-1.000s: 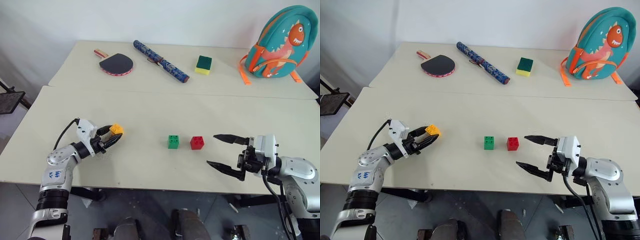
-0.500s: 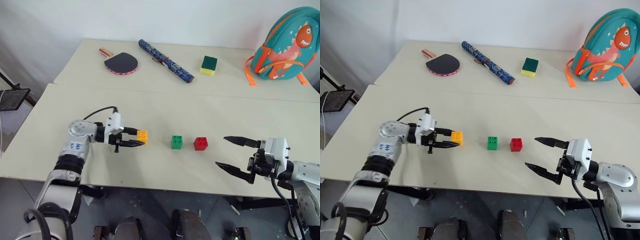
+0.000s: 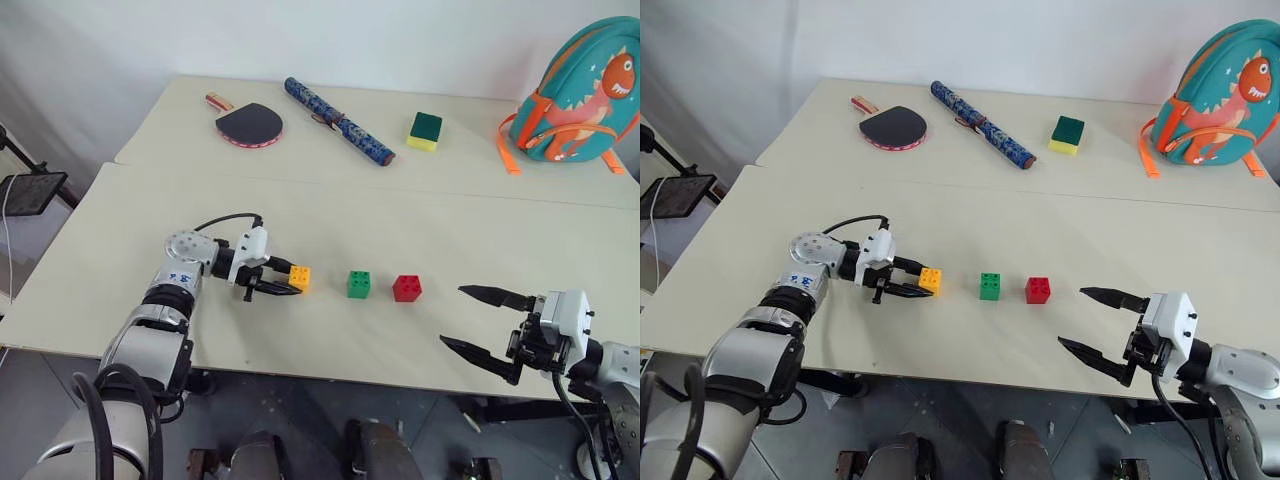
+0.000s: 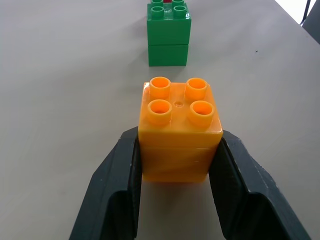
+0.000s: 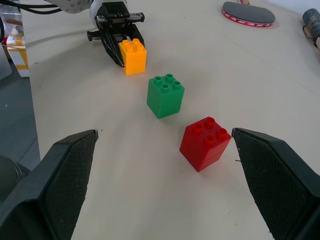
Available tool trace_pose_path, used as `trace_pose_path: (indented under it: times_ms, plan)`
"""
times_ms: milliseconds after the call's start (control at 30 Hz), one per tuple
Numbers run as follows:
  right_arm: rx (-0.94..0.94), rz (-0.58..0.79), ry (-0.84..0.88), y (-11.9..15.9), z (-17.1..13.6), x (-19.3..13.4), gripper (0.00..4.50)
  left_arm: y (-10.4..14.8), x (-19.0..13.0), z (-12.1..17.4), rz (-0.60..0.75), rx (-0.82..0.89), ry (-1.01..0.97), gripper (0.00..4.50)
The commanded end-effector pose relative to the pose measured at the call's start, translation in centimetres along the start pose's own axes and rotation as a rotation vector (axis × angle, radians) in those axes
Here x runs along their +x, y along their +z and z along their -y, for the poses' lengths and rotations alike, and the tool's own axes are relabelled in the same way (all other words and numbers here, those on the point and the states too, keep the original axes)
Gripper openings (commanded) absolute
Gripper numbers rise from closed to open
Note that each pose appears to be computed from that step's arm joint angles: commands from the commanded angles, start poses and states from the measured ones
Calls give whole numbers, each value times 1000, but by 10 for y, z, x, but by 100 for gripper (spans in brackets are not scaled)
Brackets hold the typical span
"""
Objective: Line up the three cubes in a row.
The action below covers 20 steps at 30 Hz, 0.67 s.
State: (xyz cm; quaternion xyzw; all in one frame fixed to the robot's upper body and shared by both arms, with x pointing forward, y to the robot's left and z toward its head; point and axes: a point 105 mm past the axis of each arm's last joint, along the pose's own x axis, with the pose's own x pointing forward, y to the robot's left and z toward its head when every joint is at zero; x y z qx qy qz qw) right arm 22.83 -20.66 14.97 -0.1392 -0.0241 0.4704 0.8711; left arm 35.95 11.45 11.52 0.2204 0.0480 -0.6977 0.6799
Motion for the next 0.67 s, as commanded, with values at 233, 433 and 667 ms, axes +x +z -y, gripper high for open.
trace_pose_path:
  times_ms: [233,433,667]
  plan:
    - [-57,46,31,9,10,6,450,15,-40,-17,138,-27,205,445]
    - [-106,41,78,24,23,6,450,15,-101,-7,110,-34,337,445]
    - [-124,-13,160,27,31,5,450,30,-132,-1,34,79,428,445]
